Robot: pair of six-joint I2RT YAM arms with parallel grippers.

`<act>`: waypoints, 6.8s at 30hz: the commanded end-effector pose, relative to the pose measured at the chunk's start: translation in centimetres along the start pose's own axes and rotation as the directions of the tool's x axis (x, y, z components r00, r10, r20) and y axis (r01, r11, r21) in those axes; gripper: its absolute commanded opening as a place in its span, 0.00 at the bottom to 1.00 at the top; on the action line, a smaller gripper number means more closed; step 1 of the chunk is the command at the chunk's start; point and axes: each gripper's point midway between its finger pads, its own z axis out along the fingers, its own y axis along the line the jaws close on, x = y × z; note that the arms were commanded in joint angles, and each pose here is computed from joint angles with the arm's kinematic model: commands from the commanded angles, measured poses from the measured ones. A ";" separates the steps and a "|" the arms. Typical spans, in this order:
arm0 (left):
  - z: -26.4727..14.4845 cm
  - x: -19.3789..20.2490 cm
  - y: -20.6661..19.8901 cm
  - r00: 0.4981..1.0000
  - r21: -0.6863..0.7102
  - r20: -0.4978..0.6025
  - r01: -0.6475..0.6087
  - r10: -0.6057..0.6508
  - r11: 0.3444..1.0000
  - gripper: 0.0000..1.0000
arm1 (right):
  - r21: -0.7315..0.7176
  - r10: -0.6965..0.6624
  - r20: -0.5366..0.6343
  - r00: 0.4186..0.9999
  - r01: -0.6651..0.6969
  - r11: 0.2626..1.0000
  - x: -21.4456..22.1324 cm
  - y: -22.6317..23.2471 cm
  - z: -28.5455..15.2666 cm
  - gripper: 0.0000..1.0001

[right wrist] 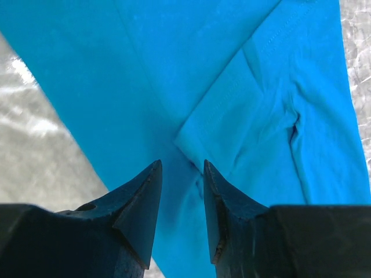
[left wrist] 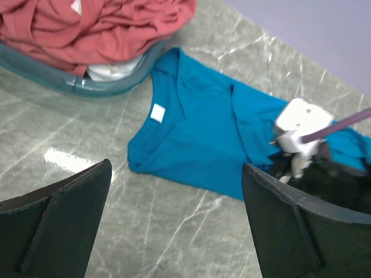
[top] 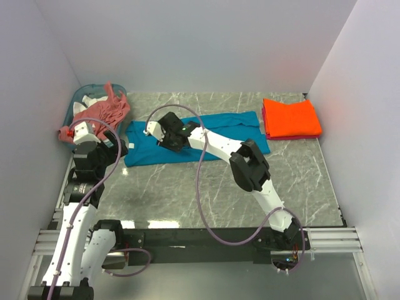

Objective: Fold and stack the t-shirts
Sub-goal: Fold the tshirt

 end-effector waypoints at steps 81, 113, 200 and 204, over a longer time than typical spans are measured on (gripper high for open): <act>-0.8 -2.9 -0.6 0.995 0.009 0.097 0.000 -0.001 1.000 0.98 | -0.032 -0.152 0.041 0.988 0.153 0.988 -0.1 -1.0 2.8 0.42; -0.7 -2.9 -0.6 0.995 0.007 0.096 -0.002 0.001 1.000 0.98 | 0.104 -0.025 0.121 0.992 0.013 0.994 -1.7 -6.1 -0.9 0.00; 14.2 13.3 5.4 0.850 -0.436 -0.217 0.355 -0.480 0.827 0.31 | 0.084 -0.171 -0.210 0.962 0.192 0.978 30.5 -7.7 -14.4 0.61; 14.3 13.5 5.3 0.847 -0.433 -0.231 0.351 -0.479 0.830 0.31 | 0.100 -0.183 -0.261 0.948 0.216 0.971 31.5 -8.6 -13.9 0.61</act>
